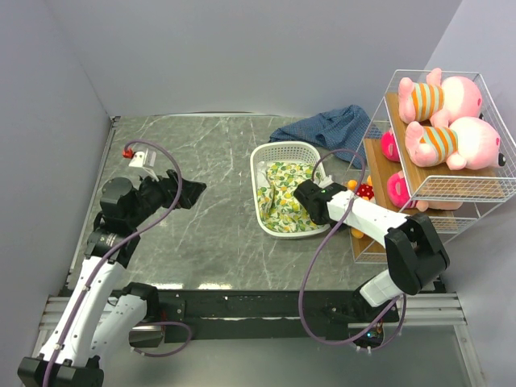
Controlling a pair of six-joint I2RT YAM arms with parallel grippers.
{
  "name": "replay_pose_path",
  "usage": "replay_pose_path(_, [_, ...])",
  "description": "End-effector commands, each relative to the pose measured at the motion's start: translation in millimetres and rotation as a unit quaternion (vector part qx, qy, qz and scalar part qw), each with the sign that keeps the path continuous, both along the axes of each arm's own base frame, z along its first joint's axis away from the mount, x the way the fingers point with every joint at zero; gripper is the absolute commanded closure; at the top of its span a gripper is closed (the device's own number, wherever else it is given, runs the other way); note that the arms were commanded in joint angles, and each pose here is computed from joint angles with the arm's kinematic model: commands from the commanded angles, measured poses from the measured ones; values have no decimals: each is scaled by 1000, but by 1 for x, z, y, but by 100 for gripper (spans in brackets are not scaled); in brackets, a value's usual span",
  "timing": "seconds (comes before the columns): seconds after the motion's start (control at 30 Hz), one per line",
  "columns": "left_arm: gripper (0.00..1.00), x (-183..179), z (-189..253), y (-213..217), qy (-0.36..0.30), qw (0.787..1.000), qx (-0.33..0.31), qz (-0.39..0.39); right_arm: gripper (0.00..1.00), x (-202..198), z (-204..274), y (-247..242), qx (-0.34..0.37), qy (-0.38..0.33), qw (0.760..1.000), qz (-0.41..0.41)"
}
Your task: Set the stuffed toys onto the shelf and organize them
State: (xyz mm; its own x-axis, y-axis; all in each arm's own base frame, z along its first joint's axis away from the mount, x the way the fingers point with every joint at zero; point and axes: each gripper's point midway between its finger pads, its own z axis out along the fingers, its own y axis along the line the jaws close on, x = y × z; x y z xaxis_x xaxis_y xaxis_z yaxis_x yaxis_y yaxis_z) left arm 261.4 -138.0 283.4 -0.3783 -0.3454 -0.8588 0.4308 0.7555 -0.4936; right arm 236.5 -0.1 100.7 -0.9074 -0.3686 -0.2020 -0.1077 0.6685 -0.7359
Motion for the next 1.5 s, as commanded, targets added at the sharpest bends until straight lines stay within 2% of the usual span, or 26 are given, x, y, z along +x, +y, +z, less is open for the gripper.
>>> replay_pose_path(0.0, [3, 1, 10, -5, -19, 1000, -11, -13, 88, -3, 4, -9, -10, -8, 1000, -6])
replay_pose_path(0.17, [4, 0, 11, -9, -15, 999, -19, -22, 80, -10, -12, -11, -16, 25, 1000, -5])
replay_pose_path(0.23, [4, -1, 11, -7, -18, 999, -19, -18, 75, -10, -13, -12, -16, 26, 1000, -7])
replay_pose_path(0.27, [4, -2, 11, -7, -18, 1000, -19, -17, 65, -9, -13, -13, -17, 26, 999, -11])
replay_pose_path(0.3, [4, -2, 11, -7, -20, 999, -18, -17, 64, -8, -12, -14, -17, 24, 999, -13])
replay_pose_path(0.73, [4, -5, 16, -7, -29, 999, -23, -20, 56, -11, -22, -24, -38, 47, 998, -30])
replay_pose_path(1.1, [3, -6, 17, -4, -34, 999, -17, -12, 41, -4, -22, -19, -50, 57, 997, -28])
replay_pose_path(1.2, [4, -5, 17, -5, -31, 999, -16, -14, 36, 2, -17, -11, -36, 44, 998, -16])
replay_pose_path(1.47, [4, -7, 15, -2, -34, 999, -15, -6, 30, 3, -14, 11, 6, 58, 998, 20])
